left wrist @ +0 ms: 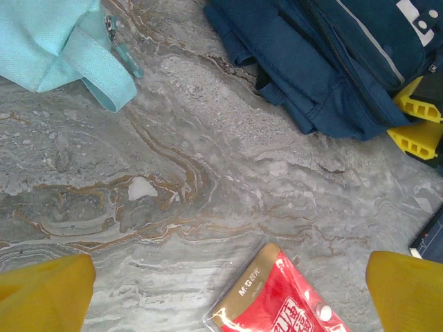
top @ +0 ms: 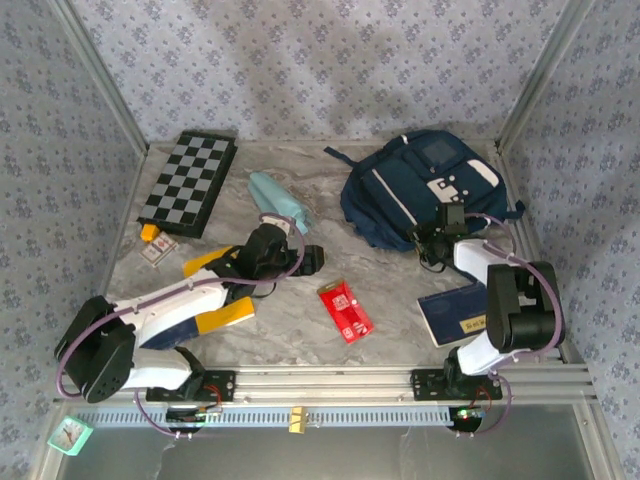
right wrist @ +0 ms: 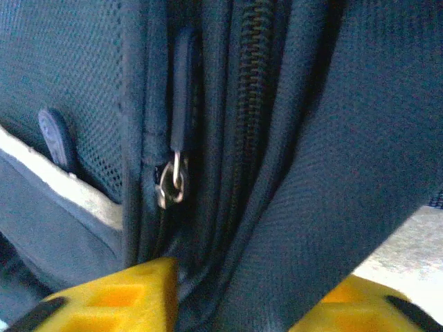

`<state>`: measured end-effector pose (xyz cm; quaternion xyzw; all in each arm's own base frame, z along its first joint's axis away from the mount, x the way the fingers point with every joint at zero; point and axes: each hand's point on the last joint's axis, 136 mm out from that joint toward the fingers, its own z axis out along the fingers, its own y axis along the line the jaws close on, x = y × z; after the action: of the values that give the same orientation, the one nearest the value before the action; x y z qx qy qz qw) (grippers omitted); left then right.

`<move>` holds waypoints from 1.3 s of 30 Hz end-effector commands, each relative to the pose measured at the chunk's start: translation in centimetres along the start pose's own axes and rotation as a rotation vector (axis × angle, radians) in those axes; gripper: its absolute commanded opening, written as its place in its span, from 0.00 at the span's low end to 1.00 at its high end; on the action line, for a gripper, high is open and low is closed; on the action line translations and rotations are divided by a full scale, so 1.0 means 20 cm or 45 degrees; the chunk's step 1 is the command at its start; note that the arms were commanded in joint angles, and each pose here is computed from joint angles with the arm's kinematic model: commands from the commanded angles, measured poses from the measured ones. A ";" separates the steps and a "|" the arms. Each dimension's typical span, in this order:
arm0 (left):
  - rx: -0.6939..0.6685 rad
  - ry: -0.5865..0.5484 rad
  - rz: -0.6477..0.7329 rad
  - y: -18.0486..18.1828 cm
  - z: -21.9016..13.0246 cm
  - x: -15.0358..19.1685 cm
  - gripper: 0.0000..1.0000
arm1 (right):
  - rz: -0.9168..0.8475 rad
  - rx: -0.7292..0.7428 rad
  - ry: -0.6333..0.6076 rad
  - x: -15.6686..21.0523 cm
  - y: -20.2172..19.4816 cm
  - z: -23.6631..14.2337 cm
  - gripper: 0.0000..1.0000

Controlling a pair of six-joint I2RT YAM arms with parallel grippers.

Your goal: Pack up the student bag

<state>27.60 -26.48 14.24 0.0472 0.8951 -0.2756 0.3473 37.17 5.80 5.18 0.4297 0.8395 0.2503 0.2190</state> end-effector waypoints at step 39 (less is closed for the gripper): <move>-0.035 -0.026 -0.188 -0.01 -0.22 -0.07 1.00 | -0.838 -0.003 0.387 0.32 0.04 -0.52 0.54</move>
<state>25.74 -21.73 15.77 -0.0178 0.9113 -0.2386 0.3349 27.99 10.45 10.66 0.0784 0.9605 0.2244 0.1447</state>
